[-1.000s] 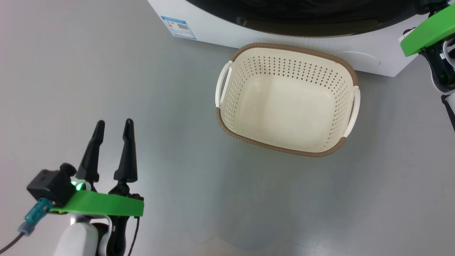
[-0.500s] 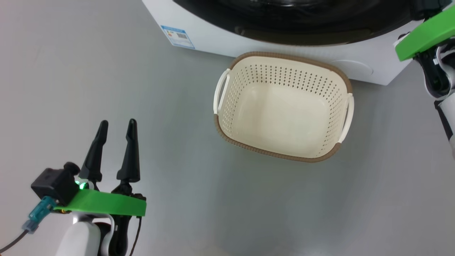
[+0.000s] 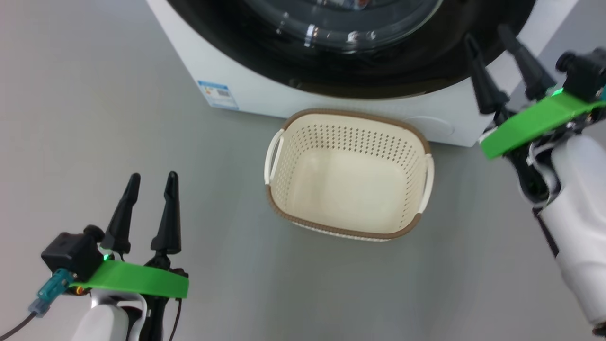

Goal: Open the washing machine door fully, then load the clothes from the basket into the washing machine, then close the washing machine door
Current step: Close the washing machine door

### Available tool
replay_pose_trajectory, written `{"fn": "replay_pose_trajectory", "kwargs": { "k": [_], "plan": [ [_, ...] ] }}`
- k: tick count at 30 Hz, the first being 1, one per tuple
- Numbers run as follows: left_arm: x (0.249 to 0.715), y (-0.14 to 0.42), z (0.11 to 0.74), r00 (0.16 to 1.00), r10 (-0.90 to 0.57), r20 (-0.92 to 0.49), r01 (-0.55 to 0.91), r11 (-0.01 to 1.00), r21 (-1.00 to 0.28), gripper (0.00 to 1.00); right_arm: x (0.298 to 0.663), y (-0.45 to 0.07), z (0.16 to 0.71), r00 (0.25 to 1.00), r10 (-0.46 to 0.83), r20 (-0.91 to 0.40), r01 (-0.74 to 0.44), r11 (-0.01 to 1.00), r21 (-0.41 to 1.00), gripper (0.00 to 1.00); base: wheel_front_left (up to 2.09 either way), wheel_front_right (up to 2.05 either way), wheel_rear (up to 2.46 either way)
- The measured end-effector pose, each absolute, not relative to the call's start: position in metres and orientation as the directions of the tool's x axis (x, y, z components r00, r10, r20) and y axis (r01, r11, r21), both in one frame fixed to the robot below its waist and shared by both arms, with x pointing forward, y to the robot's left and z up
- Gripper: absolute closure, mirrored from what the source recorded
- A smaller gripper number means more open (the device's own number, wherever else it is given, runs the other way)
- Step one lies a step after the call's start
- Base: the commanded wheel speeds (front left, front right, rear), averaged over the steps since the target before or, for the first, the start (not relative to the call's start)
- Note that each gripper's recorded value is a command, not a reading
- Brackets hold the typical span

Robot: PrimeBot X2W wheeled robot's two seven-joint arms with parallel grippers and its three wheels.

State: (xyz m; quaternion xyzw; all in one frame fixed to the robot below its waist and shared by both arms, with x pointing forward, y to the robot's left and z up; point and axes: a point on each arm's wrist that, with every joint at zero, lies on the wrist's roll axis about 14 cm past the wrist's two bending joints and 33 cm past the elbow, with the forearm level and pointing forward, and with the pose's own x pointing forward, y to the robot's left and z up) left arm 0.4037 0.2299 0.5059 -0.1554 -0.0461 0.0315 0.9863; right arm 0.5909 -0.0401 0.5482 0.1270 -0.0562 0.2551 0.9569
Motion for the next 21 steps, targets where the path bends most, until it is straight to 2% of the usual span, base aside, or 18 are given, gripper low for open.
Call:
{"fn": "replay_pose_trajectory", "kwargs": {
  "k": [21],
  "plan": [
    [0.403,0.175,0.527,0.985,-0.093,0.149,0.136,0.940,-0.313,0.00,0.477,-0.127,0.553,0.939,0.299,0.168,-0.335,0.907,0.256,0.00,0.00,0.00,0.00]
  ]
}}
